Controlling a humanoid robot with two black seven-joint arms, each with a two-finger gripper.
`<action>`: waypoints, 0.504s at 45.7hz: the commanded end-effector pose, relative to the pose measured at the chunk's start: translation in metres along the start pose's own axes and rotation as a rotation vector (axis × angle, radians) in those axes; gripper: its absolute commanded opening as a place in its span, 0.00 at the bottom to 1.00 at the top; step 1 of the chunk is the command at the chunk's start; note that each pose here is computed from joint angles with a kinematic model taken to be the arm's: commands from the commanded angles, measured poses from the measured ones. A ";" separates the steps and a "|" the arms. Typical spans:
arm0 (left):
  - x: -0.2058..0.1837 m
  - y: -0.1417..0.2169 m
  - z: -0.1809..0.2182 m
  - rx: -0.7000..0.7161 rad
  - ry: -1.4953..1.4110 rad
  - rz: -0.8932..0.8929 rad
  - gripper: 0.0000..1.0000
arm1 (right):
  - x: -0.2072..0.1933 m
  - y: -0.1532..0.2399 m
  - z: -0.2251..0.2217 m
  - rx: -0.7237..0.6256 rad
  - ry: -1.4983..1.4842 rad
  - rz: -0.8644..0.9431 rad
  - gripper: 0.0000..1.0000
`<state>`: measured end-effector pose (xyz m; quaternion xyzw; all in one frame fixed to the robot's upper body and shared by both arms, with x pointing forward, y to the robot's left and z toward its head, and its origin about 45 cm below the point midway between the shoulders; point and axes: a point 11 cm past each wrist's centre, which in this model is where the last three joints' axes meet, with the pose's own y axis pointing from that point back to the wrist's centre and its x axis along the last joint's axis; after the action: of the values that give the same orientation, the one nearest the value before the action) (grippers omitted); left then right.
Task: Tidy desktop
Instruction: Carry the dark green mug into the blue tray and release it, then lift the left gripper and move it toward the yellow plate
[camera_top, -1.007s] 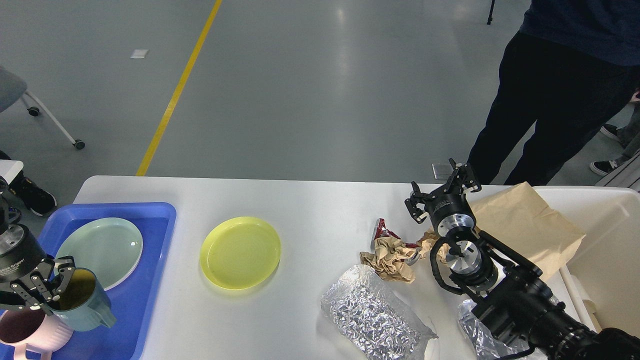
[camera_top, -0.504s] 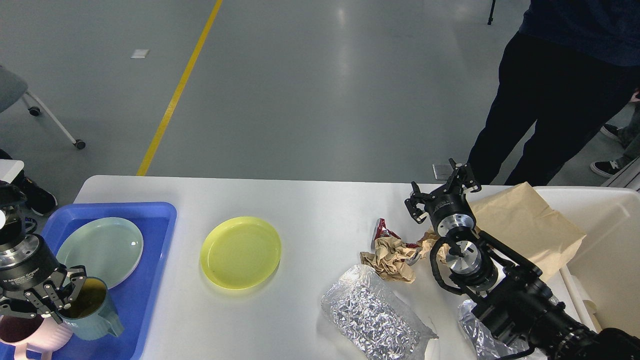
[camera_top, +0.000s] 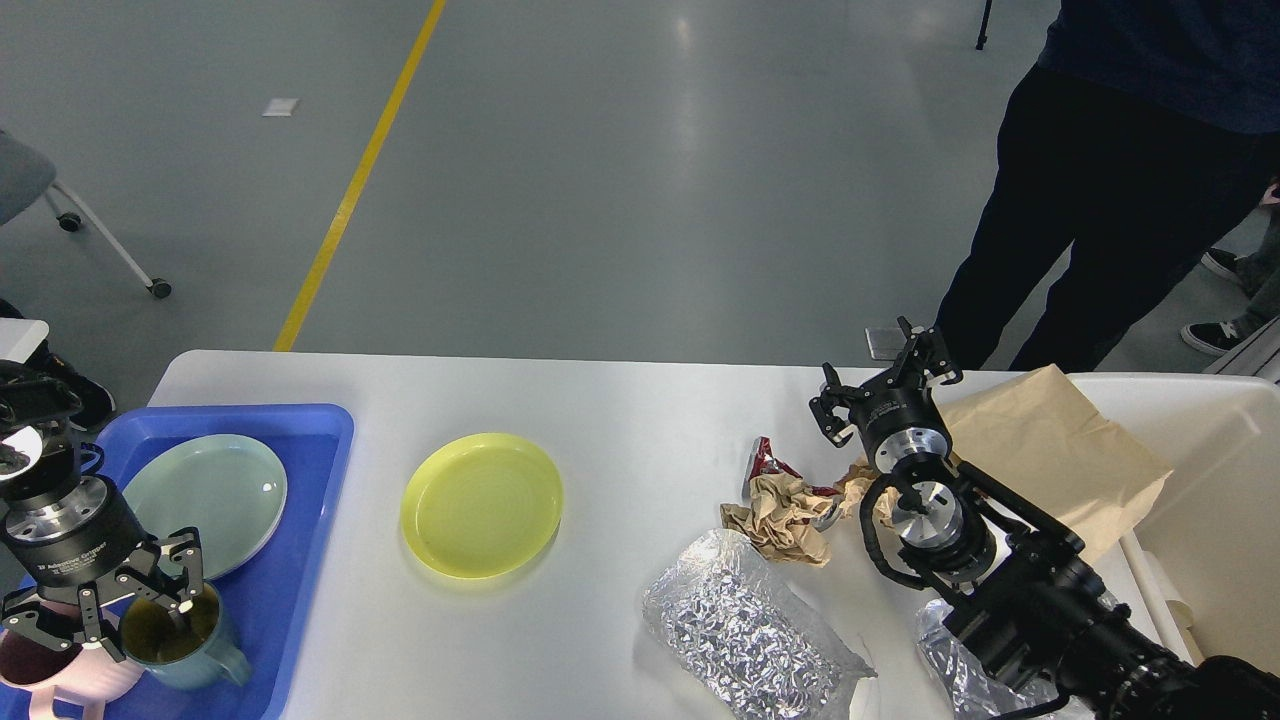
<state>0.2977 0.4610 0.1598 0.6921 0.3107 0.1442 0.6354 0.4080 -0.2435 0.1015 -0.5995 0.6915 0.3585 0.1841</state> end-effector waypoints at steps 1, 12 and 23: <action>0.000 0.002 0.004 -0.002 -0.009 0.003 0.96 | 0.000 0.000 0.000 0.000 0.000 0.000 1.00; 0.004 0.024 -0.001 0.029 -0.015 0.036 0.96 | 0.000 0.000 0.000 -0.001 0.001 0.000 1.00; 0.026 0.090 -0.007 0.097 -0.025 0.185 0.96 | 0.000 0.000 0.000 0.000 0.000 0.000 1.00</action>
<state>0.3226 0.4775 0.2172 0.7346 0.2672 0.1642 0.6016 0.4080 -0.2437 0.1015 -0.5995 0.6916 0.3584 0.1840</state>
